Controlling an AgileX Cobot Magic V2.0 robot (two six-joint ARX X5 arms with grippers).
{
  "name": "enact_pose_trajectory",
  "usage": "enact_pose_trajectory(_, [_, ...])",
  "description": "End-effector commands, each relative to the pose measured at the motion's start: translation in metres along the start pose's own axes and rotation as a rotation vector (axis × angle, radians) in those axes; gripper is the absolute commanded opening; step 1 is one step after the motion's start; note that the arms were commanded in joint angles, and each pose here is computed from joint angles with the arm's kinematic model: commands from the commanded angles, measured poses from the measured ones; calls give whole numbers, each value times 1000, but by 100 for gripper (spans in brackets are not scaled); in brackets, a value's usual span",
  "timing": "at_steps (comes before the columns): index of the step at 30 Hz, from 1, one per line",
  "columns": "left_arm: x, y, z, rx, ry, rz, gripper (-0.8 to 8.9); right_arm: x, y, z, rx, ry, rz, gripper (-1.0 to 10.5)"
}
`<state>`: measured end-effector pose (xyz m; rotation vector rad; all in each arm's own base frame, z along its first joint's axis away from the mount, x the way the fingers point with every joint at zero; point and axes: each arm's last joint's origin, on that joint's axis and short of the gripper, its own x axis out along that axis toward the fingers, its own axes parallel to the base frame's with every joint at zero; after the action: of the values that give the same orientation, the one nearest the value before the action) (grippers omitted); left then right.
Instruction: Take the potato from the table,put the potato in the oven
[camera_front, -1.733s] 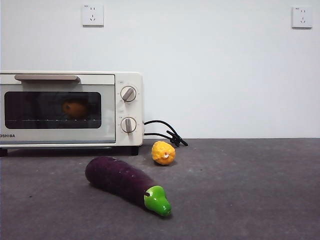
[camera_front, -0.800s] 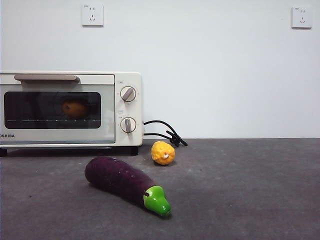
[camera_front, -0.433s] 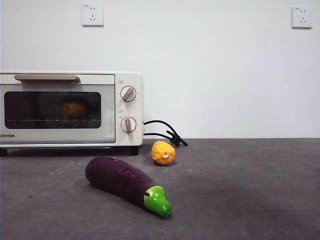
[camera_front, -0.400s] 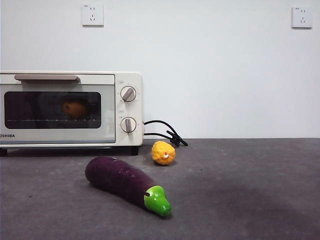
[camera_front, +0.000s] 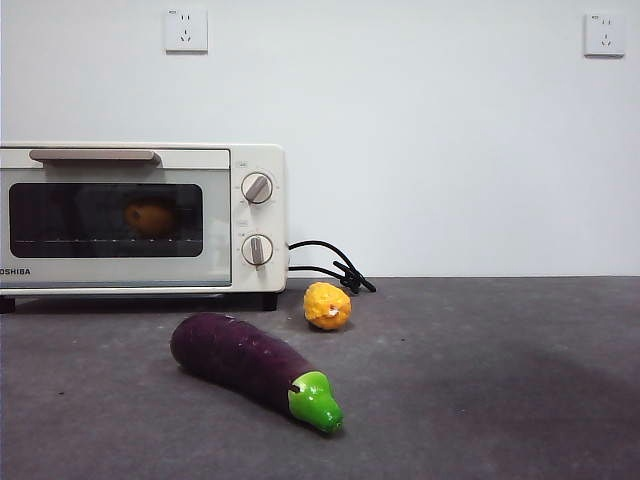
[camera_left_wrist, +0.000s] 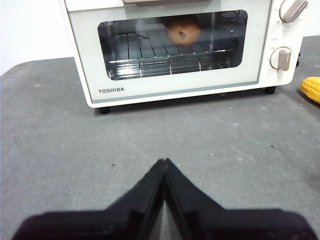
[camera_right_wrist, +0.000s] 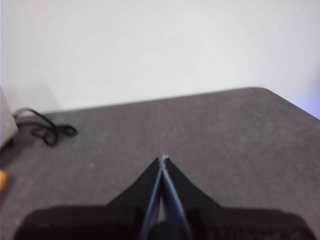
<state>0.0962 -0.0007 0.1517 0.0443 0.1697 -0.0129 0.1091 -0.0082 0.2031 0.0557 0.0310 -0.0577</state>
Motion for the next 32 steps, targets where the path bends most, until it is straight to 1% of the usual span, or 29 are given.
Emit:
enact_pose_trajectory(1, [1,0,-3,10,4,2,-4,-1,-1,-9,-84,45,-3,2])
enact_pose_trajectory(4, [1,0,-3,10,4,2,-4,-4,-1,-18,-110,77,3,2])
enact_pose_trajectory(11, [1,0,-3,10,4,2,-4,-7,-2,-46,-81,82,1,2])
enact_pose_trajectory(16, [1,0,-3,10,4,2,-4,-11,-3,-53,-84,147,-1,2])
enact_pose_trajectory(21, [1,0,-3,10,4,2,-3,-12,-3,-54,-78,147,0,2])
enact_pose_trajectory(23, [1,0,-3,10,5,2,-4,-12,-3,-54,-58,147,0,2])
enact_pose_trajectory(26, [1,0,-3,10,7,2,-4,-12,-2,-54,25,146,-5,2])
enact_pose_trajectory(27, [1,0,-3,10,7,2,-4,-12,-2,-54,36,146,-6,2])
enact_pose_trajectory(32, [1,0,-3,10,7,2,-4,-12,-2,-54,35,146,-8,2])
